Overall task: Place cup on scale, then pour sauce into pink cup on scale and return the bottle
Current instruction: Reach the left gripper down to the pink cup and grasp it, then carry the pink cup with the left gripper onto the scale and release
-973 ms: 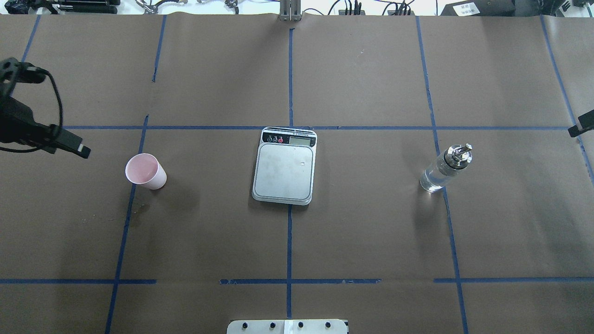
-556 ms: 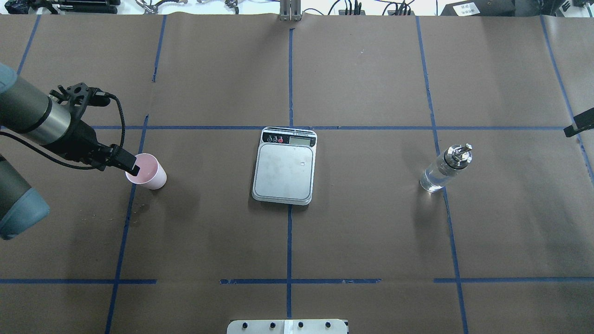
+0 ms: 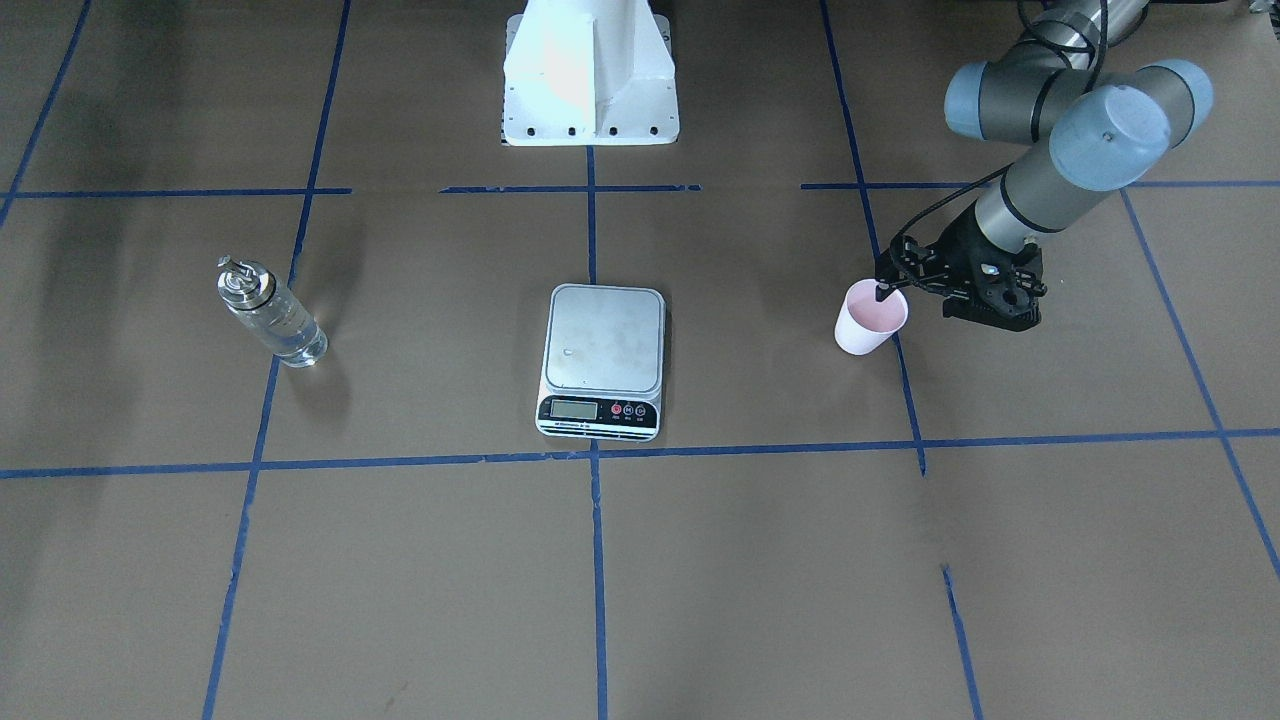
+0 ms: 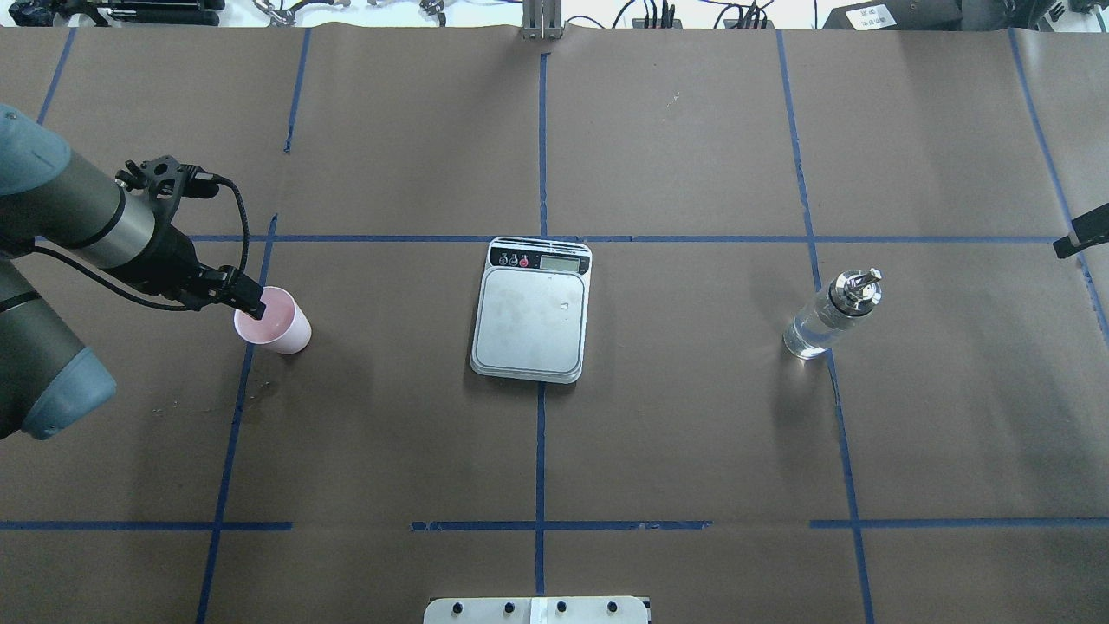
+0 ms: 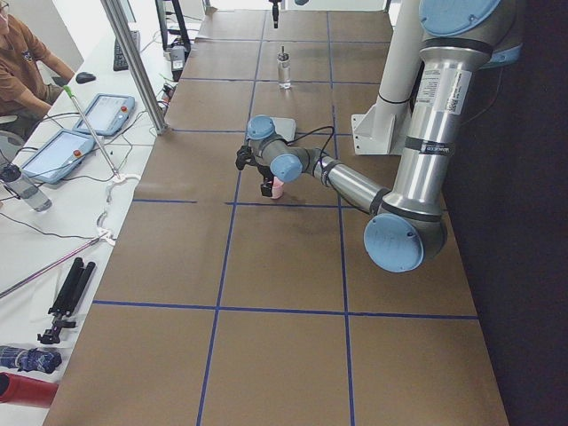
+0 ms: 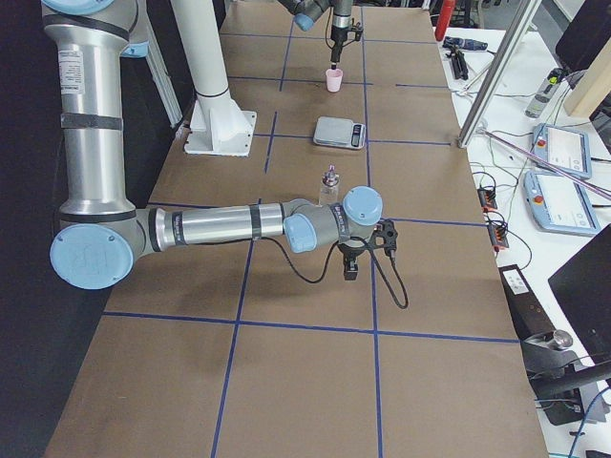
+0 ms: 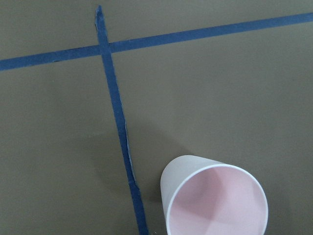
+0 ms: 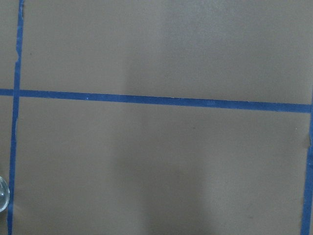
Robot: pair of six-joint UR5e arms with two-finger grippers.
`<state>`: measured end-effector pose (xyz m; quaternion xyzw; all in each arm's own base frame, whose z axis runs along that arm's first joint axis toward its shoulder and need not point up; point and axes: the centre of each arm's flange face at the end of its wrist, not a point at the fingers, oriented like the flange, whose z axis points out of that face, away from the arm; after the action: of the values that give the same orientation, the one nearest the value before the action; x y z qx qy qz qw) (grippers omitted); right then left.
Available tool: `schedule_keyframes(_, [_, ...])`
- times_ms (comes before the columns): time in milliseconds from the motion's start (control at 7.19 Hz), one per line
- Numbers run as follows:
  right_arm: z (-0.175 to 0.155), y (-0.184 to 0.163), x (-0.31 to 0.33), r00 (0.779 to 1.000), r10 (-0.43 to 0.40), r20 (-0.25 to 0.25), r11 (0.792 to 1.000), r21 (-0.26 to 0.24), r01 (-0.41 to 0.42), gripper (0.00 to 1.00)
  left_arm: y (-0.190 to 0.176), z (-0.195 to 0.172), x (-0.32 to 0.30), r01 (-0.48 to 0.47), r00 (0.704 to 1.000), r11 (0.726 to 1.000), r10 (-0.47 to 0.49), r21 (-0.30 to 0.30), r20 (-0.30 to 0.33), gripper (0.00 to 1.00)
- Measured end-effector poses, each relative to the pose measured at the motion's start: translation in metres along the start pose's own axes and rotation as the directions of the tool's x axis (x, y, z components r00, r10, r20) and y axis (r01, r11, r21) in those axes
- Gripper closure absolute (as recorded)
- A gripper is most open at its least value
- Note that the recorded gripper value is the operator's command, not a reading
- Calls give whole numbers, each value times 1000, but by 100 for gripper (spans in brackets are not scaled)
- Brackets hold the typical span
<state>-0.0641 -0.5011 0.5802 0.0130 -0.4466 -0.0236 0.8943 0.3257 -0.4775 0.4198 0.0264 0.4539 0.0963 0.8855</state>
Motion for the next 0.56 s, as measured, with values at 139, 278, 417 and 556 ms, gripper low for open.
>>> schedule_keyframes(139, [0, 0, 0, 1000, 1, 0, 1000, 0, -1, 0, -4, 6, -2, 1, 1000, 1000, -1, -5, 5, 24])
schedule_keyframes(278, [0, 0, 0, 1000, 1, 1, 1000, 0, -1, 0, -8, 11, -3, 0, 1000, 1000, 1, -9, 8, 39])
schedule_keyframes(417, [0, 0, 0, 1000, 2, 1, 1000, -1, -2, 0, -10, 15, -2, -2, 1000, 1000, 2, -14, 9, 75])
schedule_keyframes(556, [0, 0, 1, 1000, 2, 1, 1000, -1, -2, 0, -10, 19, -1, -2, 1000, 1000, 2, -20, 10, 94])
